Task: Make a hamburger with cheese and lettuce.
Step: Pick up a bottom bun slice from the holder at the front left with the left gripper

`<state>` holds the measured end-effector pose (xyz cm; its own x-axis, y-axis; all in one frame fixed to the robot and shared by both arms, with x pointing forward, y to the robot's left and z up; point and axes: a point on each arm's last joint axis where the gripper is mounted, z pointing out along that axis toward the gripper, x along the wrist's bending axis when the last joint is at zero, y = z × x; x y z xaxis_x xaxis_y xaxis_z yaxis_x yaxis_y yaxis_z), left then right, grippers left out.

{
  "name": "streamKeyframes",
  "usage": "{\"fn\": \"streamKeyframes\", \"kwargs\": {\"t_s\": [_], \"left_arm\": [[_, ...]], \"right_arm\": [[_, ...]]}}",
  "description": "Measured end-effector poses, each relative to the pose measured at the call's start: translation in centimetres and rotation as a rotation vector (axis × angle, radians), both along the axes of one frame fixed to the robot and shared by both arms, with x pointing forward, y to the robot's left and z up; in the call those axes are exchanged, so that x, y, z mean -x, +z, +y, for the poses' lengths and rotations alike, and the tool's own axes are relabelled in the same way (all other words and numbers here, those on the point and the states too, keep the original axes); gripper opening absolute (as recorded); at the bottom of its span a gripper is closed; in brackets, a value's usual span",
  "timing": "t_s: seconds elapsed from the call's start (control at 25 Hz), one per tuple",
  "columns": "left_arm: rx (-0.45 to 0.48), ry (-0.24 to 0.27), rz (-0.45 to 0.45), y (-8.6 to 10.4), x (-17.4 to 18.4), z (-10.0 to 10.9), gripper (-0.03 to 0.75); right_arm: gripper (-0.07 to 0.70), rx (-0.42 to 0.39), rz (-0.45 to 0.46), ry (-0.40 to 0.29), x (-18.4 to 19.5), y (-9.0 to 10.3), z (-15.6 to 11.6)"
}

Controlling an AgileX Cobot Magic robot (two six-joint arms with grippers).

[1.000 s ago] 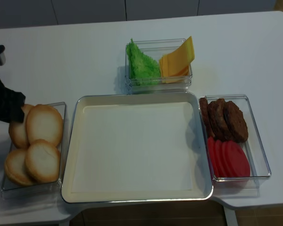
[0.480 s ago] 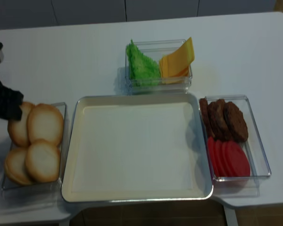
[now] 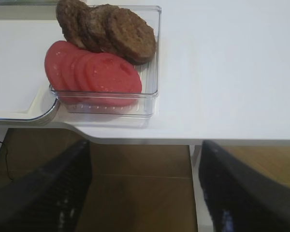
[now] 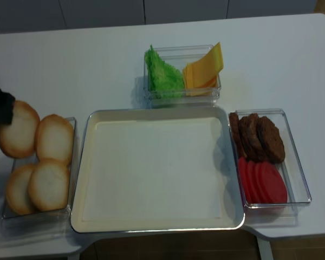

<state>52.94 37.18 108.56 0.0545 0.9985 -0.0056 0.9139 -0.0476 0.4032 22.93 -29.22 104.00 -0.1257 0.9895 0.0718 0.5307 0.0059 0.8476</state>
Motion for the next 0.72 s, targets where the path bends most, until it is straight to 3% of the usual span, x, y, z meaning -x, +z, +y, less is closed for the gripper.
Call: {"fn": "streamKeyframes", "kwargs": {"t_s": [0.32,0.52,0.6,0.72], "left_arm": [[-0.040,0.079,-0.098,3.4,2.6,-0.3,0.157],[0.025,0.098,-0.179,5.4,4.1,-1.4,0.157],[0.096,0.079,-0.220,6.2,4.6,-2.3,0.157],[0.213,-0.045,-0.242,6.9,5.0,-4.9,0.157]], "right_arm": [[0.540,0.000,0.000,0.000,0.0,0.0,0.0],[0.540,0.000,0.000,0.000,0.0,0.0,0.0],[0.540,0.000,0.000,0.000,0.0,0.0,0.0],[0.540,-0.006,0.001,-0.003,0.0,0.0,0.0]]}}
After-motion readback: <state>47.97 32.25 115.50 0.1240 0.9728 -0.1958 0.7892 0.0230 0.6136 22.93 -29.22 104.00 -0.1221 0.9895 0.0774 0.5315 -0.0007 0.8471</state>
